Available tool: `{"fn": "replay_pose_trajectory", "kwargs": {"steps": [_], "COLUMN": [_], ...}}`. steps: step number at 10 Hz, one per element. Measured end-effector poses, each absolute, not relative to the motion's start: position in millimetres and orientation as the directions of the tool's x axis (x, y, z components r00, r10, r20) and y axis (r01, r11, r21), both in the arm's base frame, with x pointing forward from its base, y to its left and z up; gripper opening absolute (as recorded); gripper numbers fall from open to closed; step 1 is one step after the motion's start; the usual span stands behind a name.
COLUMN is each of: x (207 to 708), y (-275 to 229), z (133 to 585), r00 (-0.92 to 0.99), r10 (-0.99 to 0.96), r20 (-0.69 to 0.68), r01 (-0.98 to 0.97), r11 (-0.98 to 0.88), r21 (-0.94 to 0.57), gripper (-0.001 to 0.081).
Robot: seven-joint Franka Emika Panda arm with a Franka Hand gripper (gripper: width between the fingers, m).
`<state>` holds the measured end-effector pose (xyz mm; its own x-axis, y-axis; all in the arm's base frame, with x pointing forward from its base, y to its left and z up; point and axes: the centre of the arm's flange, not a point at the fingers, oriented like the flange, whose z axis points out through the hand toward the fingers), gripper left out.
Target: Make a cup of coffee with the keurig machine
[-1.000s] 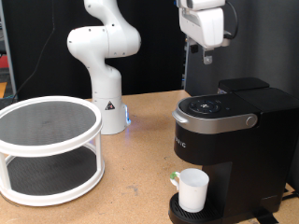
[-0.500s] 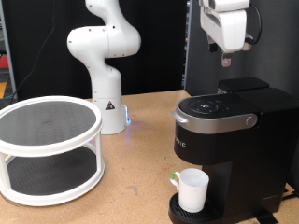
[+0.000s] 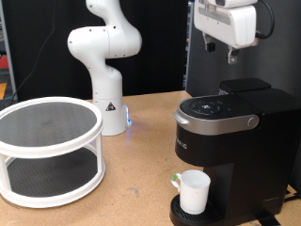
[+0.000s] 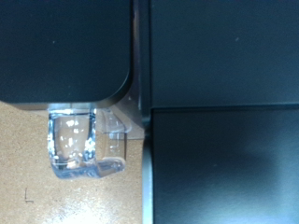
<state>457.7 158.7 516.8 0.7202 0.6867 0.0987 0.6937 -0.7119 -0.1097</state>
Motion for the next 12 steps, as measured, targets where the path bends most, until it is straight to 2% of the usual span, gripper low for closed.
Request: {"fn": "replay_pose_trajectory", "kwargs": {"steps": [7, 12], "x": [500, 526], "y": [132, 118], "z": [549, 525], "r00": [0.703, 0.714], "r10": [0.704, 0.699], "r20": [0.103, 0.045], "r01": [0.712, 0.699], "r11": [-0.694, -0.707], "r21": [-0.11, -0.11], "gripper": [0.0803, 0.0803]}}
